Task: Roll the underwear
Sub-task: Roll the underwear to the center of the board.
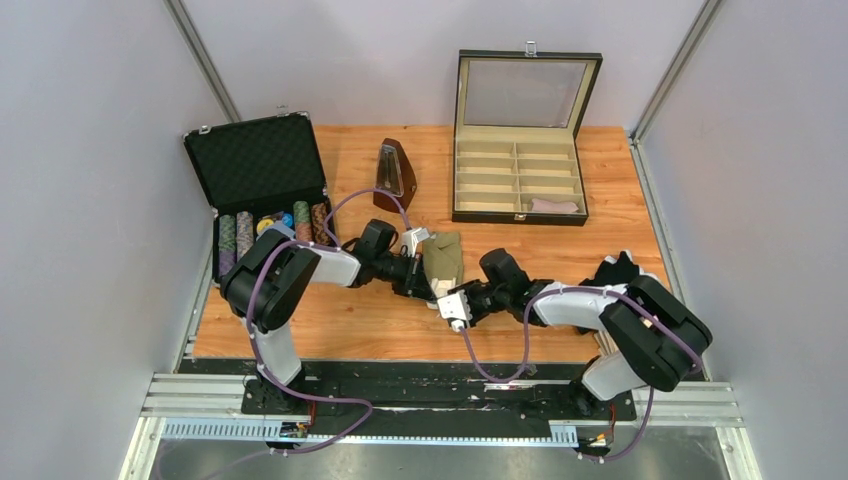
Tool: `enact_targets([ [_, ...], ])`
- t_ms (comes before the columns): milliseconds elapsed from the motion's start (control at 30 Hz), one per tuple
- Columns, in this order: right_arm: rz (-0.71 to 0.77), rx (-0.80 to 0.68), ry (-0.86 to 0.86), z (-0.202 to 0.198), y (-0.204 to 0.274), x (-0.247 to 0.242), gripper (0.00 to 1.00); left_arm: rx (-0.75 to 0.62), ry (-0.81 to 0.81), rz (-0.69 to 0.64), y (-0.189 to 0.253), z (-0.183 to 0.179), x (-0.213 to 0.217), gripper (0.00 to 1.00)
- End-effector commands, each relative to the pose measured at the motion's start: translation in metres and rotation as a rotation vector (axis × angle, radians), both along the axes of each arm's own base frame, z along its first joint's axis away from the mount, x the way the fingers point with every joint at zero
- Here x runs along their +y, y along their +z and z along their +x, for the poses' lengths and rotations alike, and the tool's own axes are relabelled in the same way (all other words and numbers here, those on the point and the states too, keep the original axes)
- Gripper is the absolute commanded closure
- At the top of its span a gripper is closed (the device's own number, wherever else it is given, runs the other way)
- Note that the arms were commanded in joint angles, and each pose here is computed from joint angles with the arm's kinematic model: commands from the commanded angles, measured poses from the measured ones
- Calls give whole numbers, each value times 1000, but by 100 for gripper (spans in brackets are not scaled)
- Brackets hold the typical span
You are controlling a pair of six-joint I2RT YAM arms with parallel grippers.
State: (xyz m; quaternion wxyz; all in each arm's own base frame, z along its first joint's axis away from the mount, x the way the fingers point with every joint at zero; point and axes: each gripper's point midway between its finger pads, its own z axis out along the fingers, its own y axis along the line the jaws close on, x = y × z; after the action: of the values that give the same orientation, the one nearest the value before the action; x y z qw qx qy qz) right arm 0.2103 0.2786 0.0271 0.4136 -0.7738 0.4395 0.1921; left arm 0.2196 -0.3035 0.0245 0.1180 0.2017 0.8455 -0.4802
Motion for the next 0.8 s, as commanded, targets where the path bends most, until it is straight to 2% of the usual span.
enact_targets([
  [0, -72, -10, -38, 10, -15, -8, 63, -9, 0, 51, -12, 3, 2, 94],
  [33, -85, -7, -38, 10, -17, -9, 67, -17, -3, 50, -10, 5, 1, 93],
  [67, -99, -4, -31, 9, -20, -11, 72, -12, -3, 55, -10, 5, 2, 87],
  [100, -112, 6, -30, 7, -23, -12, 75, -26, 2, 56, -8, 10, 2, 75],
  [133, -121, 8, -31, 8, -24, -13, 79, -24, 7, 66, -5, 11, 3, 69],
  [167, -147, 23, -36, 8, -27, -16, 82, -27, 25, 93, -4, 16, 8, 58],
  [233, -188, 52, -38, 5, -33, -21, 87, -70, 51, 104, 9, 28, 17, 49],
  [367, -197, 101, -47, 4, -29, -22, 90, -253, 82, 109, 48, 39, 42, 39],
  [433, -185, 175, -67, 5, -20, -20, 91, -487, 60, 74, 90, 41, 51, 37],
  [467, -169, 209, -77, 9, -11, -16, 91, -589, 17, 91, 90, 39, 57, 36],
  [500, -156, 246, -82, 9, -5, -15, 91, -723, 8, 86, 111, 39, 60, 35],
  [533, -144, 274, -88, 10, 0, -14, 91, -851, -70, 124, 105, 36, 66, 35],
  [567, -137, 298, -95, 10, 3, -13, 91, -985, -101, 105, 123, 32, 65, 35],
  [667, -126, 328, -104, 9, 7, -12, 91, -1387, -439, 102, 115, 2, 64, 35],
  [767, -119, 337, -103, 7, 10, -12, 91, -1728, -663, 31, 113, -30, 49, 33],
])
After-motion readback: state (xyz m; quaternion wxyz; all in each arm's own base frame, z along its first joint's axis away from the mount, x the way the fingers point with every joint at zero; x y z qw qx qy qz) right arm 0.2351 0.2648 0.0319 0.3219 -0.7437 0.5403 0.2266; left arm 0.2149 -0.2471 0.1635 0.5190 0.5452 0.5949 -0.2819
